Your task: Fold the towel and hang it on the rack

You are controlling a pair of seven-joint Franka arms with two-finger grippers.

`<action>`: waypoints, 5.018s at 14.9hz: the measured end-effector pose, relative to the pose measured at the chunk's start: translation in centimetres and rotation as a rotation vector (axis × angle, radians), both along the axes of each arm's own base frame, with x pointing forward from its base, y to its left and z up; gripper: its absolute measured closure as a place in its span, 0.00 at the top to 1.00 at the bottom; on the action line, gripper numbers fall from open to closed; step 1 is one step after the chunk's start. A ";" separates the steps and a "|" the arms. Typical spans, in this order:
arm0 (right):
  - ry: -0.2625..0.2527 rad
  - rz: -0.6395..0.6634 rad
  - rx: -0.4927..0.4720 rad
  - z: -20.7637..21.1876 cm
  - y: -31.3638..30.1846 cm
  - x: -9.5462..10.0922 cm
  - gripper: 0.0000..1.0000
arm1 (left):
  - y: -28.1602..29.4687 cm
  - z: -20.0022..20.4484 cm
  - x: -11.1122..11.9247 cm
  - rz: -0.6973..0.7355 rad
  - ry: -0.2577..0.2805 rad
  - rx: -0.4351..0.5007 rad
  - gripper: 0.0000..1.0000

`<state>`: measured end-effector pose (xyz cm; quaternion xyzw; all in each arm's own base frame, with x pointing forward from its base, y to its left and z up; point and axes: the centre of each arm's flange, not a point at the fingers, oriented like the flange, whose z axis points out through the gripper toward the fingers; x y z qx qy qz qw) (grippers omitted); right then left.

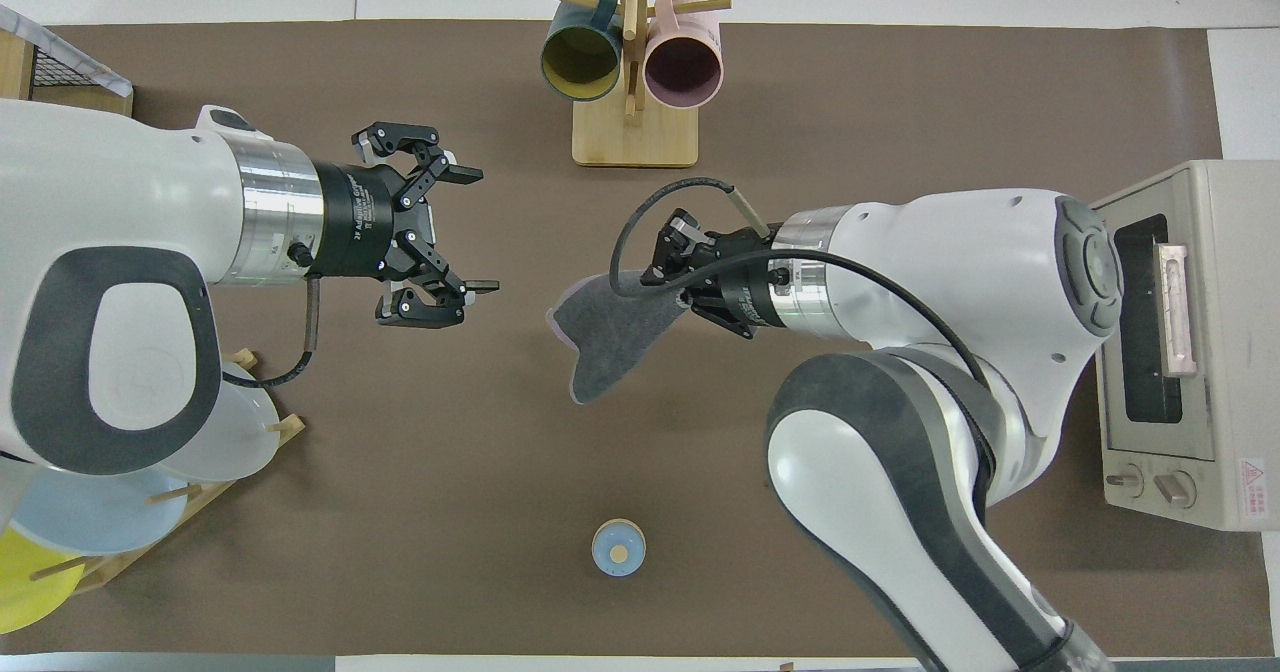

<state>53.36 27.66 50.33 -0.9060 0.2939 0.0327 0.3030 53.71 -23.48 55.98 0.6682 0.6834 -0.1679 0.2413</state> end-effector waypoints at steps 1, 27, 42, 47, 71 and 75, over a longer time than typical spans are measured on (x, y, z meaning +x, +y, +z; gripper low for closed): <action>-0.025 0.068 -0.041 -0.1 -0.7 0.0 0.02 | 1.4 -0.3 0.2 -0.030 -0.029 0.012 1.00; -0.042 0.585 -0.453 -3.9 -30.8 0.3 0.02 | 16.0 4.2 1.8 -1.535 -0.365 0.517 1.00; -0.059 0.616 -0.456 -4.1 -35.2 -0.6 0.04 | 15.4 4.4 1.8 -1.604 -0.385 0.504 1.00; -0.057 0.613 -0.456 -4.1 -35.4 -0.7 0.21 | 15.3 4.5 1.8 -1.601 -0.391 0.503 1.00; 0.023 0.756 -0.646 9.4 -30.5 2.2 1.00 | 15.6 4.5 1.8 -1.596 -0.392 0.506 1.00; 0.017 0.749 -0.653 10.0 -28.9 2.4 1.00 | 15.6 4.5 1.8 -1.596 -0.392 0.506 1.00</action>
